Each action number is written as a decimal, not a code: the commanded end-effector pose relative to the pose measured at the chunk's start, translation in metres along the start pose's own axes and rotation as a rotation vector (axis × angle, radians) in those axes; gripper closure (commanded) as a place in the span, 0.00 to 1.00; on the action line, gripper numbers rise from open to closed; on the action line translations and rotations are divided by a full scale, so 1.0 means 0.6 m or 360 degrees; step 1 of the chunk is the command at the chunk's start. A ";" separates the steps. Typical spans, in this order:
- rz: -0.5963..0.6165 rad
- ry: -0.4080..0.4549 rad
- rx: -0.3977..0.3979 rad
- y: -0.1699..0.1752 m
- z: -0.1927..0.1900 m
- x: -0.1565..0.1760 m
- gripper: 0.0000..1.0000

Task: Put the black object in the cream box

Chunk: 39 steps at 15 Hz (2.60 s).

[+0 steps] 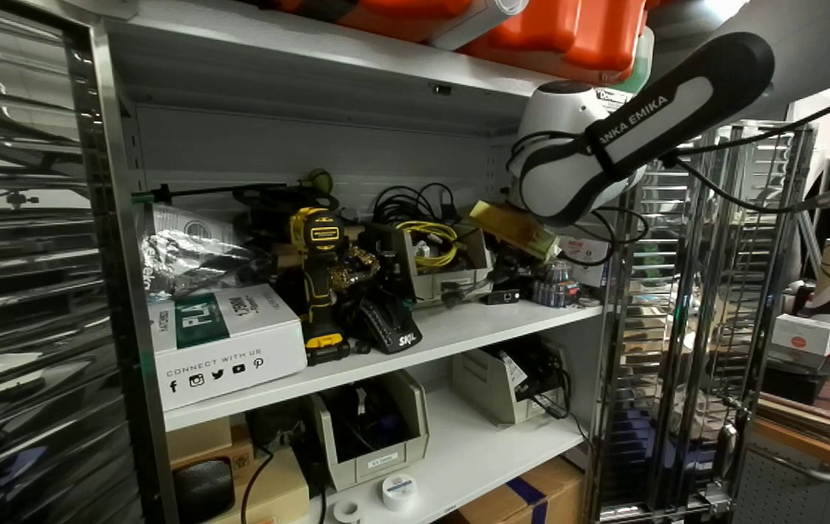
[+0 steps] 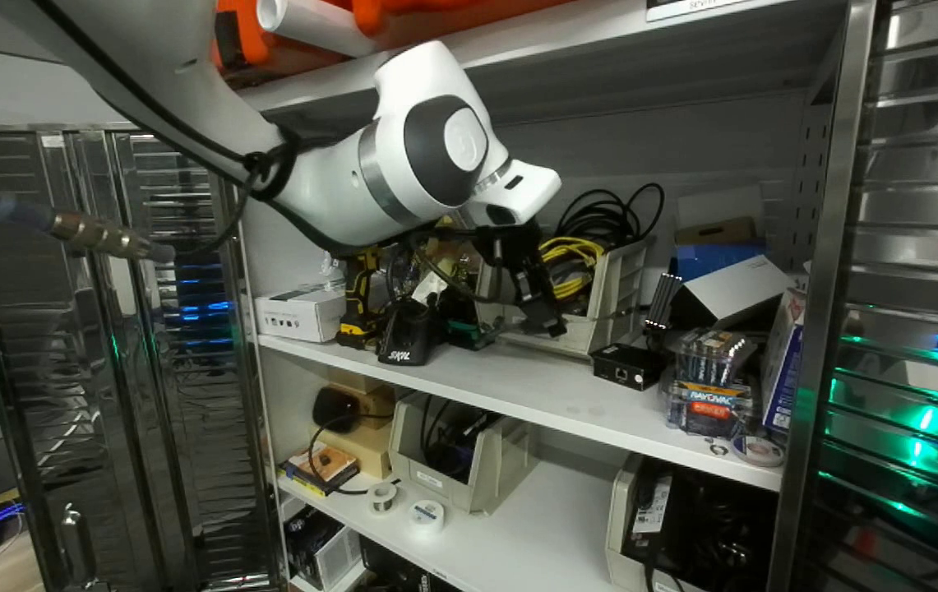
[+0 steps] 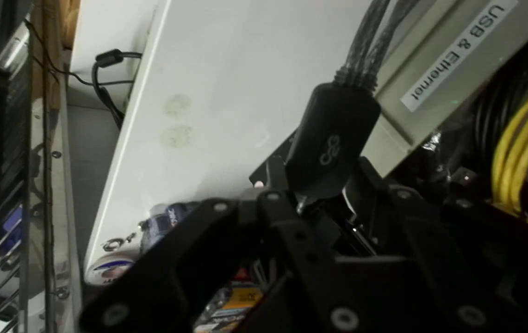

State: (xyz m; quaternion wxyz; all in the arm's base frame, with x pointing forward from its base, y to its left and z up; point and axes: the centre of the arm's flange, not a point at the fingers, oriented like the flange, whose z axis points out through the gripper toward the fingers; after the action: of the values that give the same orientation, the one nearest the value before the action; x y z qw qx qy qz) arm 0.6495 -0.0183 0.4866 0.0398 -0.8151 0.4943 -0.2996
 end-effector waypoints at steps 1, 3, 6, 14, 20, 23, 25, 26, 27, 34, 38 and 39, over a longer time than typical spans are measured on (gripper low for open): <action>-0.0002 0.0224 0.0160 0.008 -0.055 -0.032 0.85; -0.0033 0.0324 0.0238 0.006 -0.077 -0.044 0.85; -0.0033 0.0486 0.0314 0.009 -0.104 -0.053 0.86; -0.0125 0.0837 0.0443 -0.036 -0.084 -0.080 0.86; -0.0230 0.1124 0.0507 -0.108 -0.072 -0.093 0.87; -0.0299 0.1205 0.0462 -0.137 -0.046 -0.094 0.87; -0.0365 0.1241 0.0435 -0.152 -0.020 -0.098 0.87; -0.0411 0.1253 0.0436 -0.159 -0.009 -0.100 0.87; -0.0445 0.1267 0.0429 -0.167 0.004 -0.103 0.88; -0.0692 0.1339 0.0376 -0.208 0.051 -0.084 0.43; -0.0749 0.1351 0.0364 -0.208 0.039 -0.063 0.14; -0.0750 0.1339 0.0365 -0.206 0.032 -0.059 0.07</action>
State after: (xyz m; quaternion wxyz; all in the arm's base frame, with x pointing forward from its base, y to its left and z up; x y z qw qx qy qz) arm 0.7344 0.0714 0.4797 -0.1439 -0.7020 0.2488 -0.6516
